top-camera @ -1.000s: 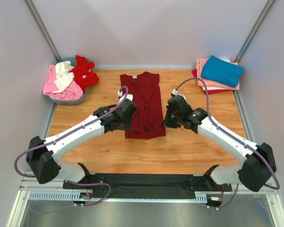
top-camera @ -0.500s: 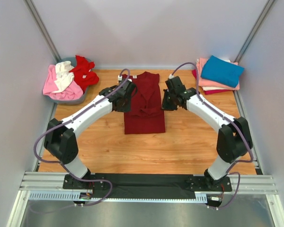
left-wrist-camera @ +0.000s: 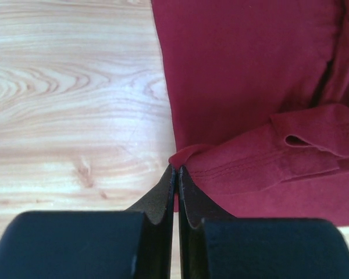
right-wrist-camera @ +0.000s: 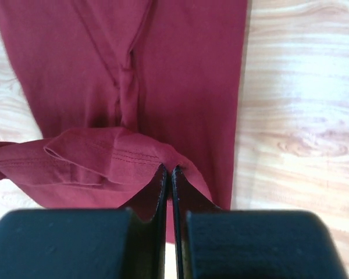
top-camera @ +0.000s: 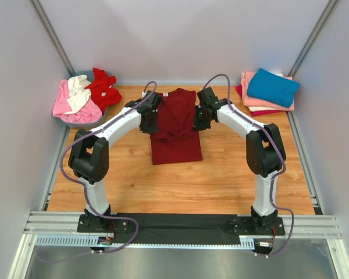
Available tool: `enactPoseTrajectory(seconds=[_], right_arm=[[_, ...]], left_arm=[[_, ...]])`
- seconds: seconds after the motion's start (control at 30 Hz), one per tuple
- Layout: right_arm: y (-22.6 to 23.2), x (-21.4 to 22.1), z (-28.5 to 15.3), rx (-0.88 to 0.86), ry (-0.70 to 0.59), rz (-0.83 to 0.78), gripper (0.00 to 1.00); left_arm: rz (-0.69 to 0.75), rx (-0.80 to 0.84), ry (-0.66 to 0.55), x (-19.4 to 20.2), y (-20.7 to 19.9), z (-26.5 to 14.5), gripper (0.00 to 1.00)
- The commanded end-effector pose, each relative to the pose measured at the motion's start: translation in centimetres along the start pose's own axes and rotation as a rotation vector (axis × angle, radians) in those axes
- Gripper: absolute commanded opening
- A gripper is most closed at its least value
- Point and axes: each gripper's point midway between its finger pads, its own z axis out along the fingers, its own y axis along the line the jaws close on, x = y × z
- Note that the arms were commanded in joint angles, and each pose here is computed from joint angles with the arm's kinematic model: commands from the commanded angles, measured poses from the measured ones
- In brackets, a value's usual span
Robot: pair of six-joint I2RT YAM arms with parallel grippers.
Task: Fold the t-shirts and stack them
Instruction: Fold the tshirt
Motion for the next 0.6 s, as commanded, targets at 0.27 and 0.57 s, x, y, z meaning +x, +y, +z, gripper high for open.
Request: enactPoseTrajectory(seconds=[0.27,0.57], right_arm=[[-2.4,-3.2,2.3,0.009,0.01,0.083,0.02],[-3.3,-5.8,0.9,0.023,-0.031,0.04,0.79]], left_arm=[[-0.026,0.089,0.01,-5.0,-0.5,5.4,0.2],[-0.078,0.043,-0.058,-5.9,2.0,1.6,0.82]])
